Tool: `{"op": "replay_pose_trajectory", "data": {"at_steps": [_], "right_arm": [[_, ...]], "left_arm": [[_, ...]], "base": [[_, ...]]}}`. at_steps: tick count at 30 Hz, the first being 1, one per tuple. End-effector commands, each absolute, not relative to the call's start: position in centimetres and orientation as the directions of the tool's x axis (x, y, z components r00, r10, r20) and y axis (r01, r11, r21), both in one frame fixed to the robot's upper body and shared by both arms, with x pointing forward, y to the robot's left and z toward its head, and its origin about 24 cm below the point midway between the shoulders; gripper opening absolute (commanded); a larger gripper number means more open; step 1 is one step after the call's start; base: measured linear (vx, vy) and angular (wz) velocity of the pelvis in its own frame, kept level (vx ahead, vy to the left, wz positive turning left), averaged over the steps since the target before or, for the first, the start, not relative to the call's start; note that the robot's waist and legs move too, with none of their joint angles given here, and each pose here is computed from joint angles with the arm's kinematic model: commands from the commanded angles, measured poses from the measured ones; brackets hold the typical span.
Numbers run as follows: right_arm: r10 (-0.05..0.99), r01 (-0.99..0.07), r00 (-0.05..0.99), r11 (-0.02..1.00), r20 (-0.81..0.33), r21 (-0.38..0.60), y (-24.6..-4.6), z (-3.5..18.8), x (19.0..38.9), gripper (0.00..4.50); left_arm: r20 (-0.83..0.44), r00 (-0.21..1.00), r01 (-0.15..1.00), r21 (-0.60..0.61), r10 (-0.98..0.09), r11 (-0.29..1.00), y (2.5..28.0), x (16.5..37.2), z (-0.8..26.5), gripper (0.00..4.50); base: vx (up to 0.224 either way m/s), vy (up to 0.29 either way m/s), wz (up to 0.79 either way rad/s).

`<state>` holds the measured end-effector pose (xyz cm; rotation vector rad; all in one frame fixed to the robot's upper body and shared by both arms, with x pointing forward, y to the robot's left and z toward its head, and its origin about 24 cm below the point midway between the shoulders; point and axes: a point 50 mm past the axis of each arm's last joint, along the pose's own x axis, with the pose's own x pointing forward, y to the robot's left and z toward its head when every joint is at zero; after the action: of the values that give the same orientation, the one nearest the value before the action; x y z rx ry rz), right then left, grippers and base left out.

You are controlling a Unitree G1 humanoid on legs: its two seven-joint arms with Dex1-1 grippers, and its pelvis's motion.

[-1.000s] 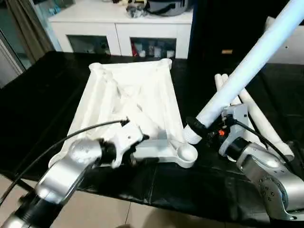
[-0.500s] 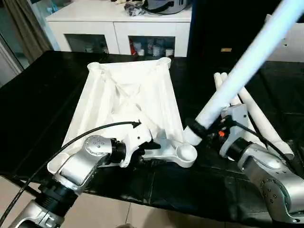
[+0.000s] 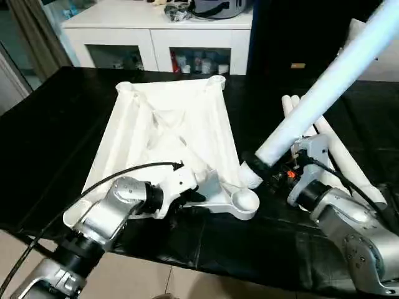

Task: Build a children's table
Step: Insert table leg to table base

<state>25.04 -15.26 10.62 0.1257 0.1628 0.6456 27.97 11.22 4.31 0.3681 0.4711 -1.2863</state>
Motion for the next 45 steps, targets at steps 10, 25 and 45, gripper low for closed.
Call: {"op": "replay_pose_trajectory", "data": {"at_steps": [10,25,45], "right_arm": [[0.675,-0.663,0.713,0.737,-0.190,0.133,-14.5,10.3,24.8,1.90],[0.742,-0.746,0.626,0.659,-0.242,0.093,-13.1,9.9,26.7,1.90],[0.779,-0.819,0.507,0.569,-0.368,0.076,-12.6,8.4,28.0,1.90]], "left_arm": [[-0.547,0.236,0.964,0.026,-0.803,0.265,11.8,28.3,4.1,0.40],[-0.513,0.273,0.958,0.066,-0.813,0.280,13.7,28.1,5.3,0.00],[-0.534,0.191,0.978,0.170,-0.823,0.117,13.1,28.0,5.9,0.00]], "base": [[0.000,0.000,0.00],[0.000,0.000,0.00],[0.000,0.000,0.00]]}}
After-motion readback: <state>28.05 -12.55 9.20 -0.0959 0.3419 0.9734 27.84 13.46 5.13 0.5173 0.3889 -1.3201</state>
